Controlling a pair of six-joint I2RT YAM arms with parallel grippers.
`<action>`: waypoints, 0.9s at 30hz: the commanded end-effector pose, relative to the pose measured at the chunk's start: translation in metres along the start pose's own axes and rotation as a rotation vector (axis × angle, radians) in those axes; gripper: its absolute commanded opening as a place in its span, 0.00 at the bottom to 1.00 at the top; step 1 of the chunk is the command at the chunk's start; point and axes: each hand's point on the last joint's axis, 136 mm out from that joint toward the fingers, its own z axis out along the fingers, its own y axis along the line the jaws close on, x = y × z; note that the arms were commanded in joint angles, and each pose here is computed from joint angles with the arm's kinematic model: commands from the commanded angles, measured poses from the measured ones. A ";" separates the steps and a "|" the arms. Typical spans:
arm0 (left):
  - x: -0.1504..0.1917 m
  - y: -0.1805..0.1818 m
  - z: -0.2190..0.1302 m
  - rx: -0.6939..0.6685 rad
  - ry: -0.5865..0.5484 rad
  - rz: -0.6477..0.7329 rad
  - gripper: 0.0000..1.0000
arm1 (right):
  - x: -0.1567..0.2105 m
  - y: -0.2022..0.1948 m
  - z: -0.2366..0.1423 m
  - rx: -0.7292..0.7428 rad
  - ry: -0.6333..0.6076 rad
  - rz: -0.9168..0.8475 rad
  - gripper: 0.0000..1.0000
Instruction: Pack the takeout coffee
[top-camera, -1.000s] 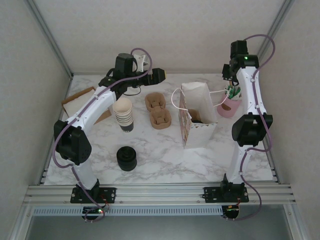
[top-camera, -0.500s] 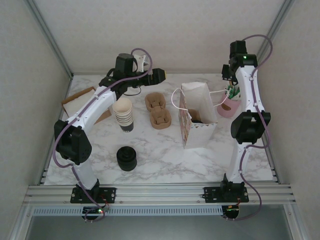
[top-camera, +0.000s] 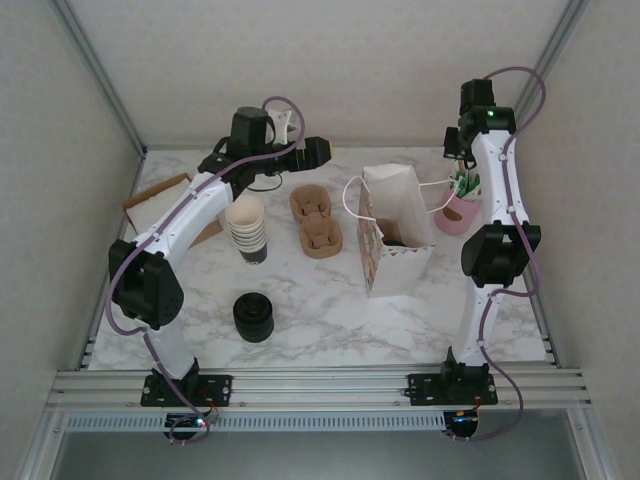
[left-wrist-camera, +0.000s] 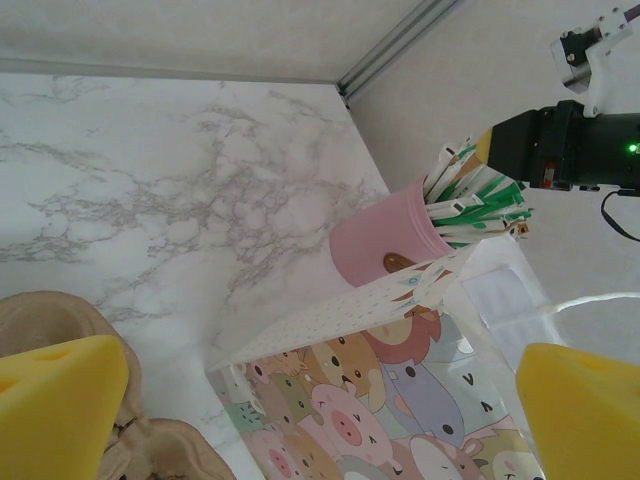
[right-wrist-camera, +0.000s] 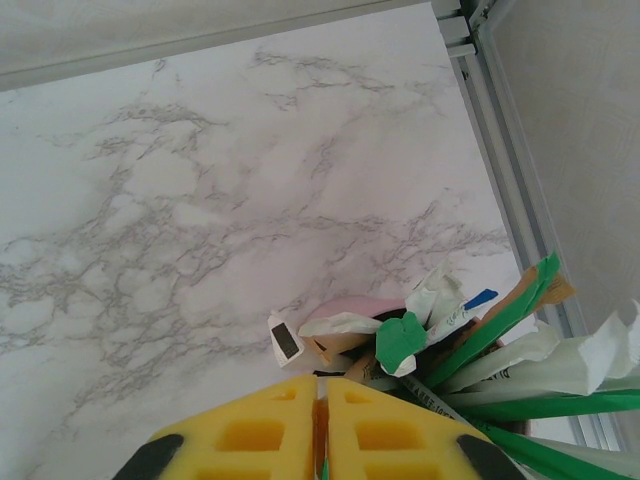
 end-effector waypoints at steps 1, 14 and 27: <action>-0.010 -0.005 -0.002 0.028 -0.015 0.030 1.00 | -0.004 -0.006 -0.002 0.021 -0.007 -0.010 0.08; -0.009 -0.015 -0.001 0.046 -0.010 0.055 1.00 | -0.004 -0.017 -0.026 0.086 -0.048 -0.030 0.00; -0.006 -0.045 0.002 0.084 0.000 0.116 1.00 | -0.013 -0.031 -0.082 0.130 -0.179 -0.012 0.00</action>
